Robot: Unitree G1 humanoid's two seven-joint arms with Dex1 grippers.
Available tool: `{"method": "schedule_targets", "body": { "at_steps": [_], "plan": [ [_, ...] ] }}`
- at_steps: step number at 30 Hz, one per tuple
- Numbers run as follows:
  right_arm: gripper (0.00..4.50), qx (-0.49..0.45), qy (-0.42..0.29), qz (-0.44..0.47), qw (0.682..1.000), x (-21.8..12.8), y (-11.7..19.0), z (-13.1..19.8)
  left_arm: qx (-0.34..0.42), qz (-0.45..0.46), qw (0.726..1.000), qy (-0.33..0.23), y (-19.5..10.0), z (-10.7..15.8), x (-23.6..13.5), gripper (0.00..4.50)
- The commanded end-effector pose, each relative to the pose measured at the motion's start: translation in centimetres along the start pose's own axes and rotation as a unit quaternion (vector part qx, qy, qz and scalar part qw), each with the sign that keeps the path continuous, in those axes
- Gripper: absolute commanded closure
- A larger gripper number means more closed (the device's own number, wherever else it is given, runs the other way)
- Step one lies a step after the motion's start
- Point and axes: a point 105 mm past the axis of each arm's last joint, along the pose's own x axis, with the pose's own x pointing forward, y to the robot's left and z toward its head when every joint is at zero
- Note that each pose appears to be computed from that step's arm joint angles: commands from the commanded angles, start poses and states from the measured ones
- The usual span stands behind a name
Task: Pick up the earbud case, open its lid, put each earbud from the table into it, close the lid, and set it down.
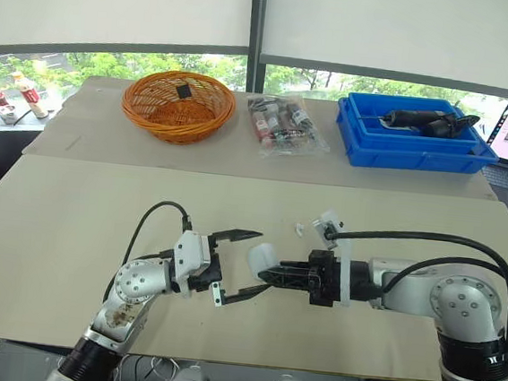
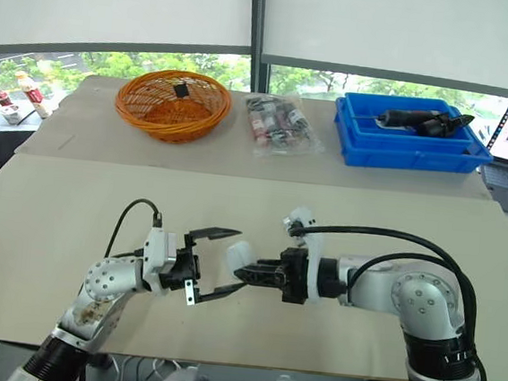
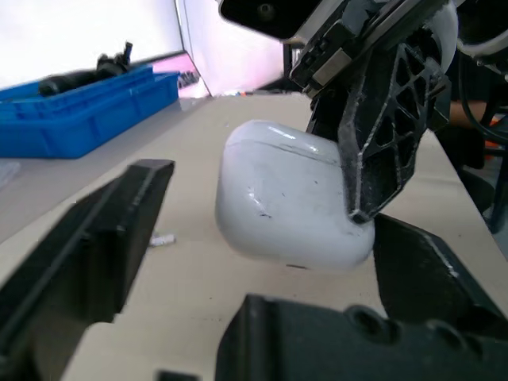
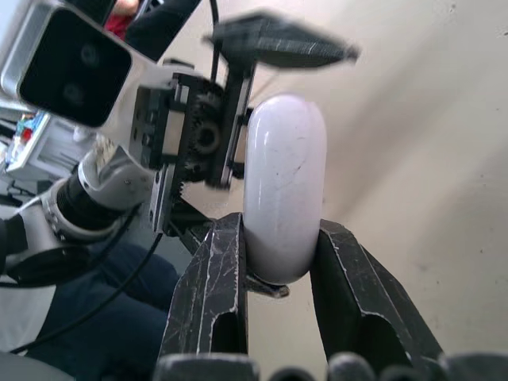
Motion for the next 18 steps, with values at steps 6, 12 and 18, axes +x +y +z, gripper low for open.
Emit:
{"method": "schedule_targets", "body": {
  "at_steps": [6, 12, 18],
  "plan": [
    [3.79, -0.252, 0.089, -0.075, 0.961, -1.4, -1.1, 1.1, -0.13, -0.093, 0.973, 0.166, -0.1, -2.2, -1.0, 0.0],
    [3.79, -0.394, 0.163, -0.067, 0.902, -1.8, -1.7, 0.4, -0.193, -0.114, 0.956, 0.192, 0.1, 0.2, 1.3, 0.0],
    [3.79, -0.421, 0.173, -0.047, 0.889, -1.6, -1.5, 0.6, -0.171, -0.131, 0.961, 0.172, 0.3, 1.5, 3.0, 0.0]
  ]
}}
